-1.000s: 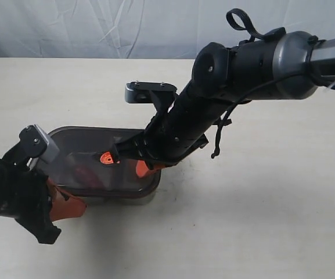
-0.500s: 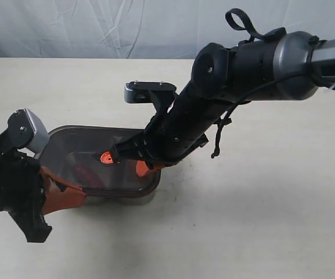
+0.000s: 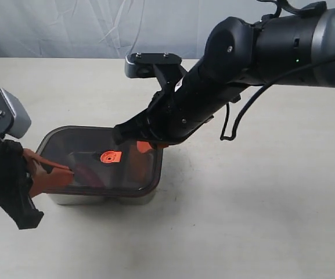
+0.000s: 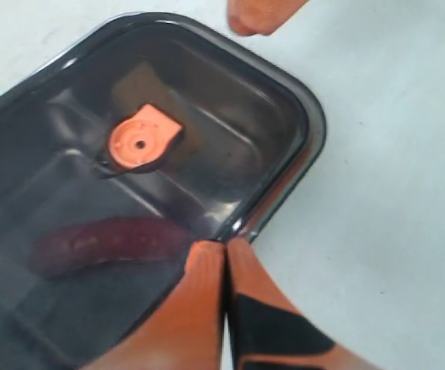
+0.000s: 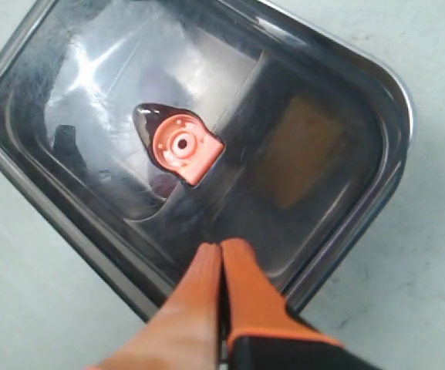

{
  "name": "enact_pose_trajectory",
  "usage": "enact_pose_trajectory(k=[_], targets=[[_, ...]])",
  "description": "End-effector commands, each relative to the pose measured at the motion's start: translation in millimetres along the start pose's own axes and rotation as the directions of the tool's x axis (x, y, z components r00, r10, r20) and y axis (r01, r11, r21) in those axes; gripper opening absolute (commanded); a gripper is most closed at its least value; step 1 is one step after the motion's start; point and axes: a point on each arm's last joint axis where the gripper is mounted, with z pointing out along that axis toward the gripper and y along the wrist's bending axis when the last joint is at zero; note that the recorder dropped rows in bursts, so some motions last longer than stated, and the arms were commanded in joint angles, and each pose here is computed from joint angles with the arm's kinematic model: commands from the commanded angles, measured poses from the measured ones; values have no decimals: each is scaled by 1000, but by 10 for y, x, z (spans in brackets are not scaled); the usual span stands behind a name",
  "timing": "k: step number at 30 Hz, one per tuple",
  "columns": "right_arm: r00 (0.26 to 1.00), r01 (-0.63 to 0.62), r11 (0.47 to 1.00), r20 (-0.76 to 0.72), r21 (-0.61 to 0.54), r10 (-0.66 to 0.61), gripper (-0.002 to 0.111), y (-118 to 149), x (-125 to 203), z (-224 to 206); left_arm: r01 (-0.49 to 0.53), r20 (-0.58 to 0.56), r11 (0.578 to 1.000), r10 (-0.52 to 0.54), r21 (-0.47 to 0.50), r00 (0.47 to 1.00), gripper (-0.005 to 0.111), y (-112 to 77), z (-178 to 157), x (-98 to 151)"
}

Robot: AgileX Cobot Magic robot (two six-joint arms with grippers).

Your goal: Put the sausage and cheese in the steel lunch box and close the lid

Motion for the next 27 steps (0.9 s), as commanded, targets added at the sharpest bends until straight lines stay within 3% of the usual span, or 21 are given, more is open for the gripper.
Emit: enact_pose_trajectory(k=[1, 6, 14, 23, 27], targets=[[1000, 23, 1000, 8, 4, -23, -1, 13, -1, -85, 96, -48, 978, -106, -186, 993, 0, 108, -104, 42], [1000, 21, 1000, 12, -8, -21, -1, 42, 0, -147, 196, -86, 915, -240, -354, 967, 0, 229, -164, 130], [999, 24, 999, -43, -41, -26, -1, 132, 63, -137, 225, 35, 839, -239, -495, 970, 0, 403, -187, 65], [996, 71, 996, -57, -62, -75, -1, 305, 116, -94, 324, -17, 783, -392, -531, 920, 0, 668, 101, 256], [993, 91, 995, -65, -50, -94, -1, 298, 125, -93, 343, -31, 778, -421, -526, 907, 0, 741, 188, 244]])
